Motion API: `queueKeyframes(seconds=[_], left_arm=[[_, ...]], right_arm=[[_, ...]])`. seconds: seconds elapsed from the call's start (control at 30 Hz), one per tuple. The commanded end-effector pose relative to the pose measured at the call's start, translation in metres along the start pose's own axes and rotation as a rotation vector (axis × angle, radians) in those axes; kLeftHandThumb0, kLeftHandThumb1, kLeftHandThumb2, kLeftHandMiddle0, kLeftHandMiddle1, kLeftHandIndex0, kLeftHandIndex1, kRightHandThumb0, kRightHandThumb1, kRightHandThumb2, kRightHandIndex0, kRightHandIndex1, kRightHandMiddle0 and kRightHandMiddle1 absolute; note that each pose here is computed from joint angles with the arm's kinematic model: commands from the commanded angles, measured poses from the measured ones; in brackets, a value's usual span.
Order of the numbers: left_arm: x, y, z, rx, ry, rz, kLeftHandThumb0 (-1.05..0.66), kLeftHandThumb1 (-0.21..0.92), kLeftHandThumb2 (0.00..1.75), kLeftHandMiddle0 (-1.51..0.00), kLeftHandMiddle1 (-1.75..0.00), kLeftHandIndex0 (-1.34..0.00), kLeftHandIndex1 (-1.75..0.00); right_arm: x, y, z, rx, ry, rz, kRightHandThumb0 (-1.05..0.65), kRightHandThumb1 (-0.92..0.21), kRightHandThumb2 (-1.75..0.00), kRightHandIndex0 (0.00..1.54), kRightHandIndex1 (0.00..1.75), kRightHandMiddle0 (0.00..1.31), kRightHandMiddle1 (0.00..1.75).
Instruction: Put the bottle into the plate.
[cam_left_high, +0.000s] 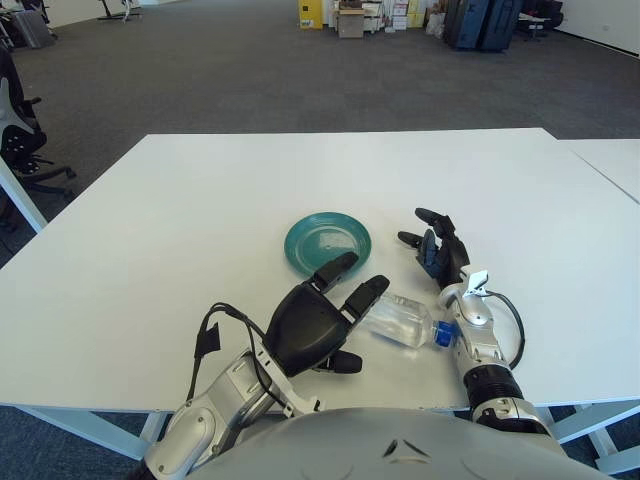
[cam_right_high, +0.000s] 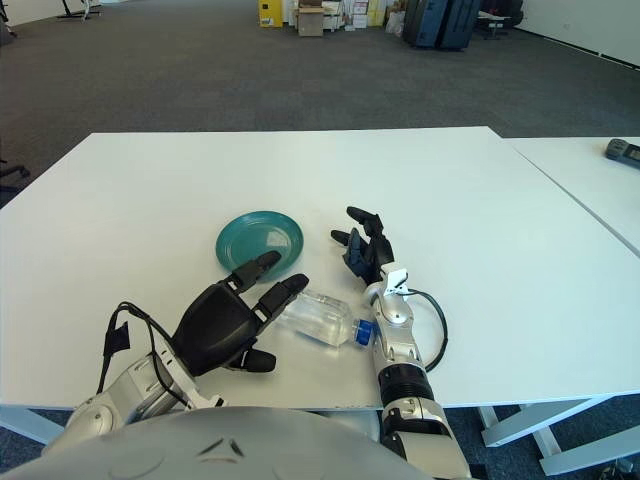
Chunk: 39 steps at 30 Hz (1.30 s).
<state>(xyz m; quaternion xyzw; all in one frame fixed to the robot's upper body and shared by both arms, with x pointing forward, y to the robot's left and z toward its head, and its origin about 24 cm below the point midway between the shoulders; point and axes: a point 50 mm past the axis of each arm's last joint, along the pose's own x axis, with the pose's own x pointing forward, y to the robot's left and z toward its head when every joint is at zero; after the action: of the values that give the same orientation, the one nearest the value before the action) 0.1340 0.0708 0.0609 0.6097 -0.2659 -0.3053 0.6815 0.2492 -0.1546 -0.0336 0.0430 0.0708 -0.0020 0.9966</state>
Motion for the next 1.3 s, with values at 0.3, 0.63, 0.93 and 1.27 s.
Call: queueKeyframes(seconds=[0.3,0.63,0.93,1.27], left_arm=[[-0.001,0.005,0.017,-0.032,-0.129,-0.03,-1.03,0.92,0.98,-0.42,-0.09,0.0,-0.74],[0.006,0.007,0.019,0.001,-0.157,-0.06,-1.02,0.92,1.0,-0.42,-0.09,0.0,-0.61],[0.017,0.007,0.022,-0.001,-0.167,-0.051,-1.02,0.92,0.98,-0.44,-0.09,0.0,-0.67],[0.024,0.005,0.024,0.003,-0.166,-0.031,-1.04,0.92,0.97,-0.44,-0.09,0.0,-0.72]], right_arm=[[-0.016,0.003,-0.029,0.015,0.154,-0.027,-0.69,-0.92,-0.85,0.54,0.6,0.0,0.86],[-0.016,0.006,-0.029,0.019,0.16,-0.031,-0.68,-0.92,-0.86,0.54,0.6,0.0,0.86],[-0.016,0.01,-0.029,0.04,0.157,-0.041,-0.67,-0.92,-0.84,0.54,0.62,0.01,0.89],[-0.016,0.011,-0.03,0.057,0.177,-0.063,-0.67,-0.92,-0.85,0.54,0.63,0.03,0.9]])
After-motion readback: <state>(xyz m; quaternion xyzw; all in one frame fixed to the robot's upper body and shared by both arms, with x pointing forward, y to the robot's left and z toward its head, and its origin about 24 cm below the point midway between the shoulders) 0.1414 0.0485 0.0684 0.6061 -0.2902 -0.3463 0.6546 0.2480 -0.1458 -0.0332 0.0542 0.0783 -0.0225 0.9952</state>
